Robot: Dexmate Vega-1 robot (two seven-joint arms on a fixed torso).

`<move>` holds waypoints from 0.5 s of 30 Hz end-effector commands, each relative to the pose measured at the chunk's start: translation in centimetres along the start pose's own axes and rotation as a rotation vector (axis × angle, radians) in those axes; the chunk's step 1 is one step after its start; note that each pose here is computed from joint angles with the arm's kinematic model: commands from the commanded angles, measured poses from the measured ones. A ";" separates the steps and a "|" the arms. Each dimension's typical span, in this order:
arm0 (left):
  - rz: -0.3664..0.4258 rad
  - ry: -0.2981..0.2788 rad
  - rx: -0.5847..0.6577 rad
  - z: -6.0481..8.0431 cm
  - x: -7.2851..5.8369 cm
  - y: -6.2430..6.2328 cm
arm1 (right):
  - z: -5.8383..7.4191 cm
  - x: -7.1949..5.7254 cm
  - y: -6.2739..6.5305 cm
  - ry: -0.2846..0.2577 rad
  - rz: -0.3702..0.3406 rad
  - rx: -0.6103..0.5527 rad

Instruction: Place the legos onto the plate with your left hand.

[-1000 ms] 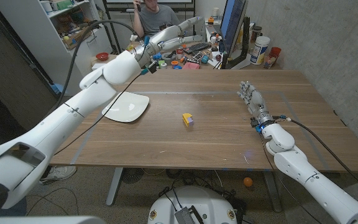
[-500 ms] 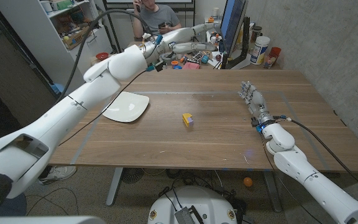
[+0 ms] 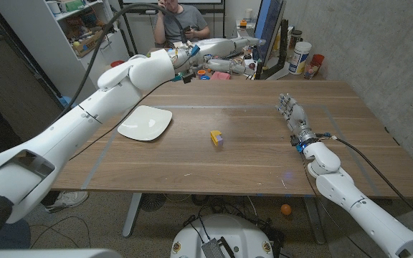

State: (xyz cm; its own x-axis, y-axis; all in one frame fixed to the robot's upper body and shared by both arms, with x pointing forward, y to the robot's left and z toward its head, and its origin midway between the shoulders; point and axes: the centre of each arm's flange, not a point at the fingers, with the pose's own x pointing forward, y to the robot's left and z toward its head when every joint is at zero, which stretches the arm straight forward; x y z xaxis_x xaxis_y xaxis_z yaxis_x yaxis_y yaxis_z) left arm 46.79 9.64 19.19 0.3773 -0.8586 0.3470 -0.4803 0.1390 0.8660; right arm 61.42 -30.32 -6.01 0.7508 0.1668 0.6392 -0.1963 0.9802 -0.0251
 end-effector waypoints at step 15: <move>-0.171 0.111 0.094 -0.7 0.0 -3.5 | -0.2 0.2 0.0 0.015 0.012 -0.002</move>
State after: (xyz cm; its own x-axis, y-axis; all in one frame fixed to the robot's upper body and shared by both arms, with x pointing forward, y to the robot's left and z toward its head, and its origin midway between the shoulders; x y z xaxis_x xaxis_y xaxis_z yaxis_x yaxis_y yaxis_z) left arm 47.98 9.68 17.72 0.4869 -0.8249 0.2873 -0.4889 0.0151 0.8722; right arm 61.65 -30.29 -5.93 0.7533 0.1746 0.6341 -0.2015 0.9790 -0.0302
